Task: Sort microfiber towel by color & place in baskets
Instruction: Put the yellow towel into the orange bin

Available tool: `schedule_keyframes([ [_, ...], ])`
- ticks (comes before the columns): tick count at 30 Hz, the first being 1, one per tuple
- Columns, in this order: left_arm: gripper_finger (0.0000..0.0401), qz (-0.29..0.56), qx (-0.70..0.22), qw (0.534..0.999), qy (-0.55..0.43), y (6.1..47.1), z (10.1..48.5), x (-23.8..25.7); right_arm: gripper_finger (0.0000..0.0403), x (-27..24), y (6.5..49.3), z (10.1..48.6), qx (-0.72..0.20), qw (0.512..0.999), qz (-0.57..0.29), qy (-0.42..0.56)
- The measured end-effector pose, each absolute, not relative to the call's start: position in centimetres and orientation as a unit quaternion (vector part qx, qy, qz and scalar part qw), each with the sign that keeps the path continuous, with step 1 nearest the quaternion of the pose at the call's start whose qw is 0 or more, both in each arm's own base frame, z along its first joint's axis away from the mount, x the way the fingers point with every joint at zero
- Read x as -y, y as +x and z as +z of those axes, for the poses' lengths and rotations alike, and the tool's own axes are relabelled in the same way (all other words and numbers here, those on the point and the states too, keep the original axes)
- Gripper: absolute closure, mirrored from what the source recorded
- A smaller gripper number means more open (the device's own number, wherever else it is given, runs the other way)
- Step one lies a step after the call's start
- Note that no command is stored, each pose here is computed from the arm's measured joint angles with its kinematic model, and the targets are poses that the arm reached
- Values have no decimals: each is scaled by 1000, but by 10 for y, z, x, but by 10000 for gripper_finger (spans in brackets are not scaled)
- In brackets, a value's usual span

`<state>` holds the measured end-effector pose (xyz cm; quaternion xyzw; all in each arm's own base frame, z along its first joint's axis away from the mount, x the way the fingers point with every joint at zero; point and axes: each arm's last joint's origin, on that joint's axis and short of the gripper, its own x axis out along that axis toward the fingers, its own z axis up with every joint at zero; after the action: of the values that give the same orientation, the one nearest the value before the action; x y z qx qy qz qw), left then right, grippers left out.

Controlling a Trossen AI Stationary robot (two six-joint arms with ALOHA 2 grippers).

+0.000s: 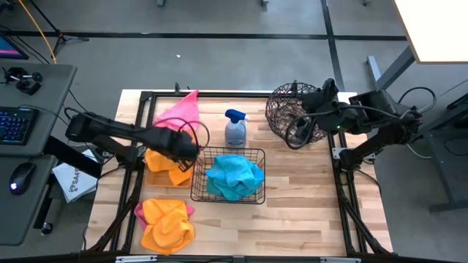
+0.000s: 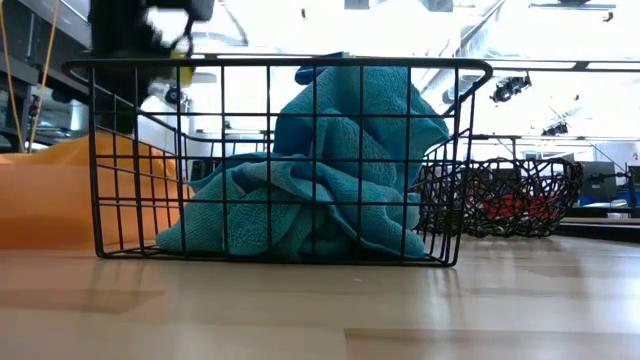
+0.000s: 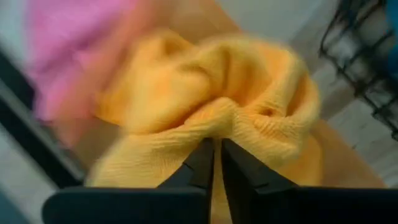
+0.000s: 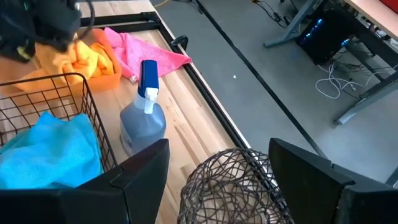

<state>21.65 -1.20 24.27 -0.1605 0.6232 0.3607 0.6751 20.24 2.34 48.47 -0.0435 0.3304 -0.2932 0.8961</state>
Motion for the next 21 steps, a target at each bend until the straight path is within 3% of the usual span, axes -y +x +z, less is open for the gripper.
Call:
schedule_keyframes([
  [6, 399, 406, -617, 639, -218, 195, 176, 14, 130, -23, 202, 485, -327, 895, -301, -37],
  [10, 401, 378, -552, 694, -267, 204, 153, 13, 130, -23, 202, 485, -321, 894, -310, -33],
  [15, 401, 332, -524, 746, -244, 214, 153, 10, 130, -22, 202, 485, -309, 893, -326, -18],
  [21, 400, 272, -555, 759, -204, 214, 182, 6, 130, -23, 206, 489, -288, 901, -325, -9],
])
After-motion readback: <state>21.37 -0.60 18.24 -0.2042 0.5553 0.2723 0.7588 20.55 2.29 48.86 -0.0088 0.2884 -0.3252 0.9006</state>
